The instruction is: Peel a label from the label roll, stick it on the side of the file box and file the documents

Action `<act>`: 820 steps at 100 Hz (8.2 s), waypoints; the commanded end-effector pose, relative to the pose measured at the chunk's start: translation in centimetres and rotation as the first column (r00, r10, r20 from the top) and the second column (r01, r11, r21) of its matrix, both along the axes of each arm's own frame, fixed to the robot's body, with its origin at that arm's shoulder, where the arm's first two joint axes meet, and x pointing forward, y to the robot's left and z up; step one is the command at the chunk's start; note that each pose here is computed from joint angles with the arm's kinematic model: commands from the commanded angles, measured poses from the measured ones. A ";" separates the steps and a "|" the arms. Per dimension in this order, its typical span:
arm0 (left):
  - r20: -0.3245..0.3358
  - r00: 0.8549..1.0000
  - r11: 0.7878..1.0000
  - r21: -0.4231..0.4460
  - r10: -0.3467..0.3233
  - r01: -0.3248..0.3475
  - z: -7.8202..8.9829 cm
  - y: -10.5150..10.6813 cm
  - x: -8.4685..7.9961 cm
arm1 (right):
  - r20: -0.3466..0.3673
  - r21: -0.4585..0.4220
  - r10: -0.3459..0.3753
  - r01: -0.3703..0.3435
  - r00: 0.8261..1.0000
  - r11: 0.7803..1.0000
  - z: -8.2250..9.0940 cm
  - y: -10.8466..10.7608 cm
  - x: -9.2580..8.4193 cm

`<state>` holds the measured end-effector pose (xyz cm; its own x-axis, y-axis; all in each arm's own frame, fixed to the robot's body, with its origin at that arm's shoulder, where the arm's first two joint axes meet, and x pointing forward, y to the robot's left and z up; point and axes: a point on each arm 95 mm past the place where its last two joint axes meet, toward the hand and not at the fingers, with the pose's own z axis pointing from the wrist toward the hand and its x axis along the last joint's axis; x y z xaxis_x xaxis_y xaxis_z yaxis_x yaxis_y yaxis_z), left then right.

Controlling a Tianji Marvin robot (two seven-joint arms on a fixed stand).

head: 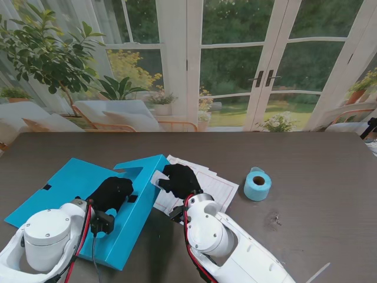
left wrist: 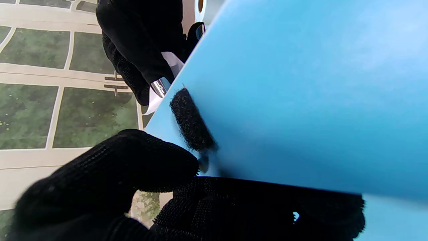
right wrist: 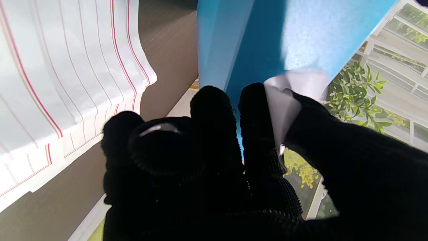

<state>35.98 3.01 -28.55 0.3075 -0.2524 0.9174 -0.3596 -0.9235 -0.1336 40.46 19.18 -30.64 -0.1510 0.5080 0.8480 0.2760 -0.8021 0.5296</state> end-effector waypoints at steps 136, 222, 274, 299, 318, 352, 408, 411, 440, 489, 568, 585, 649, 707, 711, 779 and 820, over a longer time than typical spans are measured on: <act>0.015 0.999 0.999 -0.013 -0.040 0.041 0.2 -0.1 -0.4 | 0.078 -0.093 0.022 -0.015 0.997 0.996 0.2 1.1 -1.0; 0.032 0.993 0.994 -0.011 -0.113 0.113 0.0 0.6 -0.7 | 0.099 -0.130 -0.028 0.041 0.995 0.991 -0.3 1.4 -1.3; 0.056 0.991 0.992 -0.005 -0.123 0.124 -0.4 1.1 -0.7 | 0.105 -0.140 -0.041 0.055 0.994 0.989 -0.5 1.1 -1.3; 0.056 0.987 0.989 0.000 -0.148 0.149 -0.5 1.3 -0.7 | 0.097 -0.141 -0.037 0.050 0.995 0.989 -1.0 1.3 -1.7; 0.063 0.985 0.987 -0.002 -0.161 0.161 -0.5 1.4 -0.7 | 0.092 -0.143 -0.033 0.046 0.995 0.989 -1.2 1.5 -1.9; 0.079 0.980 0.983 -0.010 -0.182 0.183 -0.6 1.5 -0.7 | 0.073 -0.129 -0.019 0.029 0.997 0.991 -1.8 1.8 -2.5; 0.105 0.966 0.971 -0.029 -0.235 0.239 -0.7 1.6 -0.2 | 0.071 -0.101 0.029 -0.021 0.997 0.995 -2.2 2.3 -3.7; 0.108 0.964 0.969 -0.029 -0.243 0.247 -0.8 1.6 -0.2 | 0.071 -0.102 0.030 -0.022 0.997 0.995 -2.2 2.3 -3.7; 0.111 0.955 0.958 -0.050 -0.274 0.281 -1.0 1.9 -0.3 | 0.051 -0.062 0.021 -0.018 0.998 0.998 -2.1 2.5 -3.7; 0.100 0.956 0.952 -0.110 -0.277 0.287 -1.1 1.8 -0.1 | 0.039 0.006 0.066 -0.066 0.997 0.998 -2.2 2.8 -4.7; 0.119 0.962 0.952 -0.155 -0.246 0.263 -2.8 -0.4 0.9 | 0.031 0.024 0.069 -0.069 0.997 0.997 -2.4 3.2 -5.2; 0.112 0.959 0.949 -0.156 -0.259 0.275 -3.3 -0.8 1.0 | 0.031 0.025 0.067 -0.067 0.997 0.997 -2.5 3.2 -5.2; 0.150 0.954 0.948 -0.149 -0.260 0.282 -3.4 0.3 0.1 | 0.021 0.024 0.064 -0.065 0.998 0.998 -2.2 1.7 -4.6; 0.159 0.940 0.927 -0.182 -0.302 0.328 -2.9 1.2 -0.2 | 0.024 0.009 0.094 -0.094 0.995 0.996 -2.3 0.9 -4.1; 0.159 0.939 0.925 -0.183 -0.306 0.332 -2.9 1.2 -0.2 | 0.027 0.007 0.093 -0.093 0.995 0.996 -2.3 0.9 -4.0; 0.166 0.934 0.920 -0.187 -0.317 0.346 -2.6 1.6 -0.4 | 0.045 0.002 0.086 -0.086 0.995 0.996 -2.0 0.2 -3.4; 0.176 0.927 0.912 -0.192 -0.332 0.363 -2.4 2.0 -0.5 | 0.030 -0.018 0.088 -0.088 0.996 0.996 -2.1 -0.2 -3.2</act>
<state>35.68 5.48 -31.43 0.1219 -0.1190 0.9854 -0.6258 -0.7798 -0.0167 37.62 18.51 -32.60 -0.2243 0.5107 0.8300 0.3047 -0.7723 0.5575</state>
